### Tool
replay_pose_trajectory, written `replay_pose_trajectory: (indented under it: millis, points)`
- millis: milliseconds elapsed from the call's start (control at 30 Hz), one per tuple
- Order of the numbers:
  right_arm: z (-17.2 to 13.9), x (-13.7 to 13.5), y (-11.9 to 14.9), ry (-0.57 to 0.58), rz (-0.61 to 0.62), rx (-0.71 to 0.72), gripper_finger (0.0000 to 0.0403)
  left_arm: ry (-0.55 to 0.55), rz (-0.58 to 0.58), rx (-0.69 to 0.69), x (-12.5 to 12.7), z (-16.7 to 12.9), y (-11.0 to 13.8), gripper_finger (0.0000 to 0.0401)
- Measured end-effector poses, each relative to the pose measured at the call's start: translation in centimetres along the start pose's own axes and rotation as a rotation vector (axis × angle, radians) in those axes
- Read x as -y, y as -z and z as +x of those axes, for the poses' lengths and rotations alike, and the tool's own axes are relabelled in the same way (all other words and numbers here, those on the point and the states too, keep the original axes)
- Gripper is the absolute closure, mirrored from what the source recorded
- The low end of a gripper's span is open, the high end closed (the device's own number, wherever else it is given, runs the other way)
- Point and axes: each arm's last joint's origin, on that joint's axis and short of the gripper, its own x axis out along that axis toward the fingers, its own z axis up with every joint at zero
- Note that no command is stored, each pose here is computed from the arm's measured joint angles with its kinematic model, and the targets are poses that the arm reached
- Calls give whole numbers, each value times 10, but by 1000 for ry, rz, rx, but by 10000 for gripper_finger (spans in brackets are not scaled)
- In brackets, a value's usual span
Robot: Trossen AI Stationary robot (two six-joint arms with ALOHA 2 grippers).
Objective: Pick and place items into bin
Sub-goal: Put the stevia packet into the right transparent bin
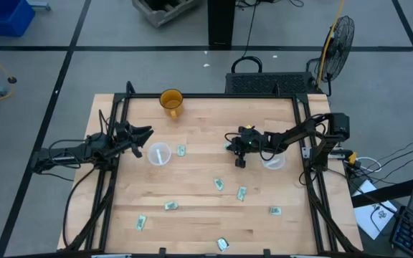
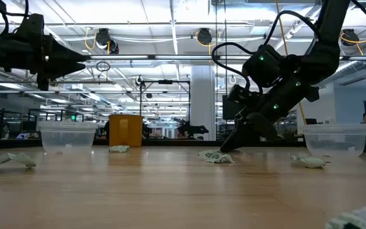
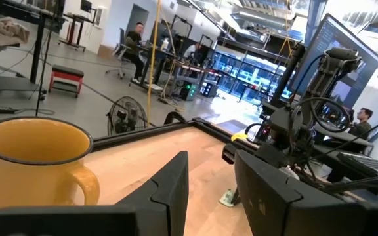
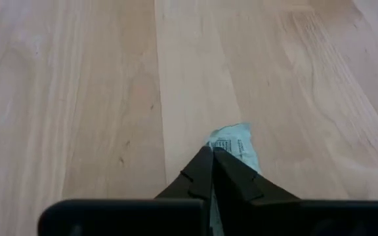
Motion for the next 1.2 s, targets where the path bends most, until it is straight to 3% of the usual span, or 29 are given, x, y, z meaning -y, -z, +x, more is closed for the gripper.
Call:
replay_pose_trajectory:
  millis: [233,400,533,733,900,1100,1200]
  points:
    - [-18,-10,-17,23,-35,71,401,0,0,0,0,0,0,272]
    - [-61,-24,-44,119,-74,126,402,0,0,0,0,0,0,272]
    - [-106,-36,-60,159,-22,190,402,0,-1,-1,0,0,0,272]
    - [-151,-42,-42,248,54,88,402,1,-1,-2,0,0,0,272]
    - [-170,-36,-18,258,117,-74,402,4,-8,-3,0,0,0,272]
    - [-179,-41,-3,10,252,-249,403,5,-7,-3,0,0,0,272]
    - [-177,-41,1,1,289,-268,403,4,-2,-3,0,0,0,272]
